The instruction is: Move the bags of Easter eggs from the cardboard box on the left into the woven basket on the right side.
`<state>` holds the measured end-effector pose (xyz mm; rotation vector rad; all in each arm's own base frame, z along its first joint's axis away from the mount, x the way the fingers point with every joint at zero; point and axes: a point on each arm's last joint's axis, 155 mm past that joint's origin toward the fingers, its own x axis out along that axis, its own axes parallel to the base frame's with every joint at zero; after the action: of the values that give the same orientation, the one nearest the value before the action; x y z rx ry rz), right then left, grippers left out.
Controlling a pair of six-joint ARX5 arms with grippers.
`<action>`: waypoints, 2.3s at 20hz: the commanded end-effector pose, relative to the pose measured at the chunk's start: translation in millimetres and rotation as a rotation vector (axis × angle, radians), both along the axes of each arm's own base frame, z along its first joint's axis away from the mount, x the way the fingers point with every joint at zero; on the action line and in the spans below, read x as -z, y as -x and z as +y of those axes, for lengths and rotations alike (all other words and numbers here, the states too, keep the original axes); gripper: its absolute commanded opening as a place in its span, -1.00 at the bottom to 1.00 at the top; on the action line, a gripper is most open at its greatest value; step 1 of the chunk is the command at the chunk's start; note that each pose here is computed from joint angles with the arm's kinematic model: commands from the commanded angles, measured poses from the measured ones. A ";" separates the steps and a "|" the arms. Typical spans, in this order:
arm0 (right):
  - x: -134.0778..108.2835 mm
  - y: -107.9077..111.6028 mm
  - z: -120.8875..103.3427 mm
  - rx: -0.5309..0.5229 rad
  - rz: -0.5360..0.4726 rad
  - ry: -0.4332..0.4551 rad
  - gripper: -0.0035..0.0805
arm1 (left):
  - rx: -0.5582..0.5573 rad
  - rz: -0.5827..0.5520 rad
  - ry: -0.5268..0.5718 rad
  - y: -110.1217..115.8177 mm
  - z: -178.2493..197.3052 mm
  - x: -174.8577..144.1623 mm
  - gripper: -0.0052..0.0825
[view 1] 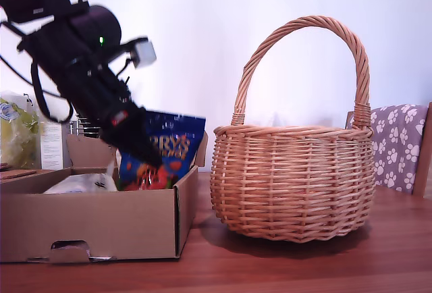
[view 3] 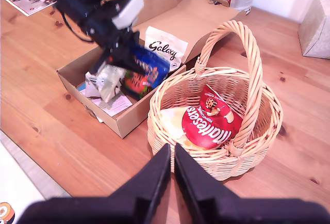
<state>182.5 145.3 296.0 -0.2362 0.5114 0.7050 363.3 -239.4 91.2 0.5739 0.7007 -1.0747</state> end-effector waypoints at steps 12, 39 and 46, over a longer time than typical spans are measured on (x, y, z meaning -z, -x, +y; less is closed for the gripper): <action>-9.8 -3.2 3.4 -0.004 -0.034 -0.025 -0.95 | 0.216 -0.012 0.424 82.9 -78.2 -146.5 -0.88; -10.4 -3.3 3.8 -0.005 -0.035 -0.027 -0.95 | 0.198 -0.684 0.162 -28.5 -178.0 -42.1 -0.48; -10.5 -3.4 3.7 -0.005 -0.036 -0.027 -0.95 | 0.285 -0.539 0.085 11.7 -178.6 -24.5 0.33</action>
<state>185.8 147.5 302.7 -0.2289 0.4807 0.7053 366.5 -415.5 117.0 0.8608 0.0930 -1.1023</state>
